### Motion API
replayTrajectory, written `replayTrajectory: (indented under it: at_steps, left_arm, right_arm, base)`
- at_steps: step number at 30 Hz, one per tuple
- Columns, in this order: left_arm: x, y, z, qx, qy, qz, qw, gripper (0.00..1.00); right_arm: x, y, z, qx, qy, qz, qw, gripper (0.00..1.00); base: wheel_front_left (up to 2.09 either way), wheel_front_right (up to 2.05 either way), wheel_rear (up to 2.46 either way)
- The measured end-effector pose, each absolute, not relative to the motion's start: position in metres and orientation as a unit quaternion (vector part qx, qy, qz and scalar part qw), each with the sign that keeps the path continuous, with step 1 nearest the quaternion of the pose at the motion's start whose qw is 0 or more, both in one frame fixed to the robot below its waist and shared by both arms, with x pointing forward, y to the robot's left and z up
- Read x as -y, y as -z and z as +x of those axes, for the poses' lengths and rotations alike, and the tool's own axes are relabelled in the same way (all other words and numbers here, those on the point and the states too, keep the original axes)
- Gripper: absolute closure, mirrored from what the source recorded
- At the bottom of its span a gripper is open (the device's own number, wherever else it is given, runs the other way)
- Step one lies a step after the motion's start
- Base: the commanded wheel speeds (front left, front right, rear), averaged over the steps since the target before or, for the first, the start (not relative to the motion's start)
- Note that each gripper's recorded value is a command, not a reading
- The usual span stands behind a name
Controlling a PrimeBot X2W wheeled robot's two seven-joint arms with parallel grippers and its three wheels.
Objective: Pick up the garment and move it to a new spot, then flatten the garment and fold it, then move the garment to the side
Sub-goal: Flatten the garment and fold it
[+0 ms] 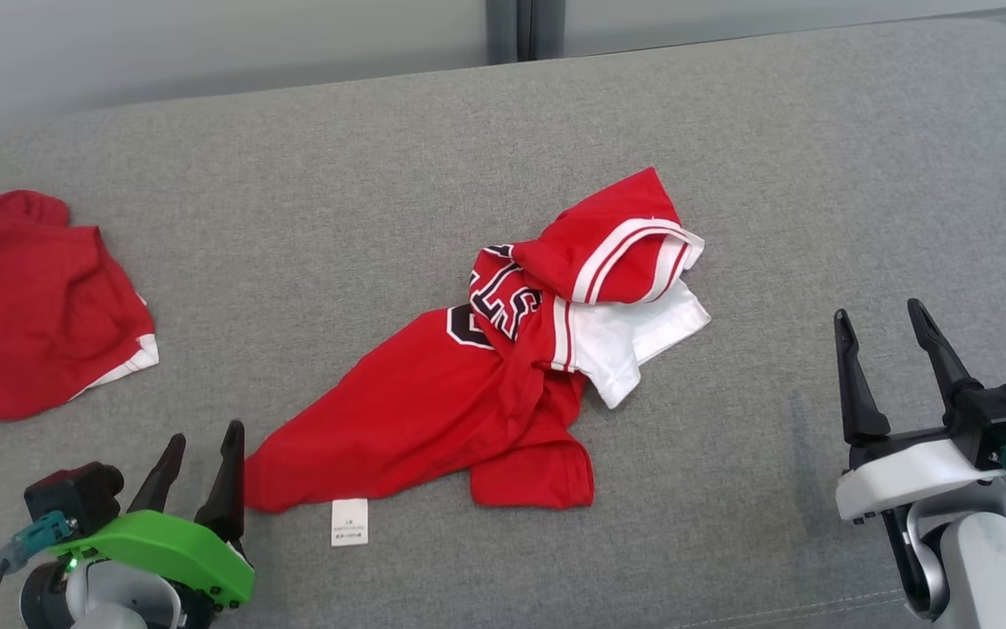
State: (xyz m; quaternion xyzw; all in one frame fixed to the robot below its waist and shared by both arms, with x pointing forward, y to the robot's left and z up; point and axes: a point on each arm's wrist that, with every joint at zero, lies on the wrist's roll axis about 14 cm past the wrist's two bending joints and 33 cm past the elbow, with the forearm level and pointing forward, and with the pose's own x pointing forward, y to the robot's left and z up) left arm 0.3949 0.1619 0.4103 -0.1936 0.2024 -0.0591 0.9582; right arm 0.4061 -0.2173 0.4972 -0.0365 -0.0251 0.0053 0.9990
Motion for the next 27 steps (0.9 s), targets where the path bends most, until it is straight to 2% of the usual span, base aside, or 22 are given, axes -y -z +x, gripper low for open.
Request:
replayTrajectory:
  at_steps: [9, 19, 27]
  left_arm:
    - [-0.180, -0.441, 0.378, -0.129, 0.037, -0.168, 0.977, 0.00]
    - [-0.197, -0.479, 0.360, -0.043, 0.046, -0.101, 0.993, 0.00]
    - [-0.202, -0.480, 0.342, -0.020, 0.041, -0.092, 0.995, 0.00]
  right_arm:
    - [0.212, -0.501, 0.398, 0.028, -0.019, -0.046, 0.998, 0.00]
    - [0.198, -0.502, 0.388, 0.029, -0.041, -0.037, 0.998, 0.00]
    - [0.185, -0.488, 0.370, 0.009, -0.052, -0.014, 0.998, 0.00]
  base:
    - [0.00, 0.00, 0.00]
    - [0.00, 0.00, 0.00]
    - [0.00, 0.00, 0.00]
